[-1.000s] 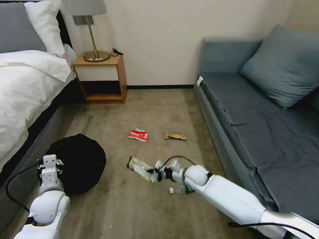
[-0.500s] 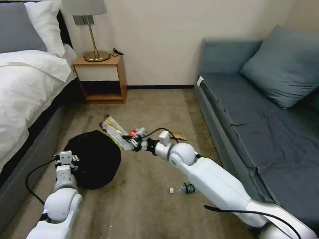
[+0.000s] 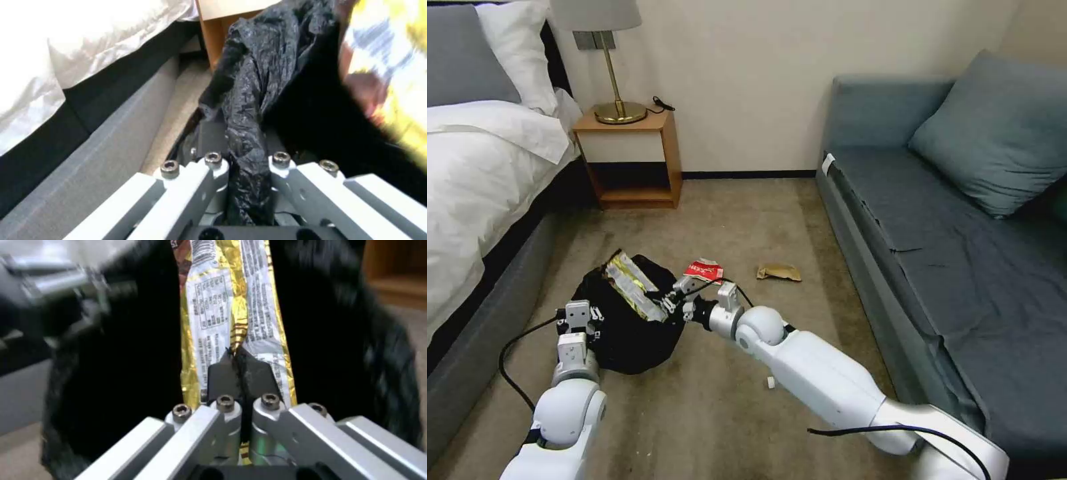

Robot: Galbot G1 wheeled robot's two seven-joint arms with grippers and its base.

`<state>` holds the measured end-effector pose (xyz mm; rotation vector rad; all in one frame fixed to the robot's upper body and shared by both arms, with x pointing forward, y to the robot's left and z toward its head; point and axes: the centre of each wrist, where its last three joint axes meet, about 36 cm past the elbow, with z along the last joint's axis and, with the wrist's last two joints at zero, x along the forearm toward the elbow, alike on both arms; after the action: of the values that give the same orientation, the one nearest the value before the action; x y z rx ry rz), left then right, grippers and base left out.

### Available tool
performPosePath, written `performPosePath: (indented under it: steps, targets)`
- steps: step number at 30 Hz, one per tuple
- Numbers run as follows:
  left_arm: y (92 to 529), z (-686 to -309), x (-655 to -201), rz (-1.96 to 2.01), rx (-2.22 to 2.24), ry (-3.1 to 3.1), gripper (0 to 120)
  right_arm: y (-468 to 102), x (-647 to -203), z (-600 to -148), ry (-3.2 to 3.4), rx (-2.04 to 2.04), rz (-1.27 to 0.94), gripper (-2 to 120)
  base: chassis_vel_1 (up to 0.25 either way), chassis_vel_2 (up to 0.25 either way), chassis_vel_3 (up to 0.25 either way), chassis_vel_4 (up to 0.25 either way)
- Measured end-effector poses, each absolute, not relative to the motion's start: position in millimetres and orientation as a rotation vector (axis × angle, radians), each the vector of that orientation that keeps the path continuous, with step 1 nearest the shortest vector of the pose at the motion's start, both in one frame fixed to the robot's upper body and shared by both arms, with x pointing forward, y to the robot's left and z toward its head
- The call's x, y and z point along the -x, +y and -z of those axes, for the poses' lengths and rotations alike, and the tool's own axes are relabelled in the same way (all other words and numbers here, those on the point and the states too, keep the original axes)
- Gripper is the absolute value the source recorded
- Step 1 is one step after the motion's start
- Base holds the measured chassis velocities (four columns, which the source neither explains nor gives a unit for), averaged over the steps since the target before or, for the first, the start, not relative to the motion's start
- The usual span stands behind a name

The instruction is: Pick up the trash bin, then pick up the garbage on the floor and place it into the trash bin.

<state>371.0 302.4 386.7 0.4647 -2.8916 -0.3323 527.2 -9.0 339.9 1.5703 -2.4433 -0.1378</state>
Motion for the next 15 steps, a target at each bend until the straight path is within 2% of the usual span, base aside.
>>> performPosePath:
  steps: [3, 5, 7, 10, 11, 14, 15]
  targets:
    - [302.6, -386.9, -371.6, 0.329, -0.466, -2.893, 3, -6.3, -524.3, -332.8, -2.44, -1.565, 0.111, 2, 0.0, 0.0, 0.0, 0.0]
    - [304.0, -386.3, -371.5, 0.325, -0.47, -2.89, 3, -3.7, -520.2, -329.1, -2.441, -1.566, 0.086, 13, 0.0, 0.0, 0.0, 0.0]
    - [304.7, -385.7, -371.5, 0.325, -0.473, -2.888, 3, -3.3, -519.4, -328.6, -2.441, -1.568, 0.078, 16, 0.0, 0.0, 0.0, 0.0]
    - [306.6, -383.7, -371.7, 0.323, -0.483, -2.883, 3, -4.7, -516.7, -327.5, -2.436, -1.574, 0.054, 31, 0.0, 0.0, 0.0, 0.0]
    - [306.6, -383.7, -371.7, 0.323, -0.483, -2.883, 3, -4.7, -516.7, -327.5, -2.436, -1.574, 0.054, 31, 0.0, 0.0, 0.0, 0.0]
    - [308.5, -382.9, -372.4, 0.321, -0.492, -2.883, 3, -10.2, -513.7, -329.7, -2.437, -1.579, 0.012, 44, 0.0, 0.0, 0.0, 0.0]
    - [308.5, -382.9, -372.4, 0.321, -0.492, -2.883, 3, -10.2, -513.7, -329.7, -2.437, -1.579, 0.012, 44, 0.0, 0.0, 0.0, 0.0]
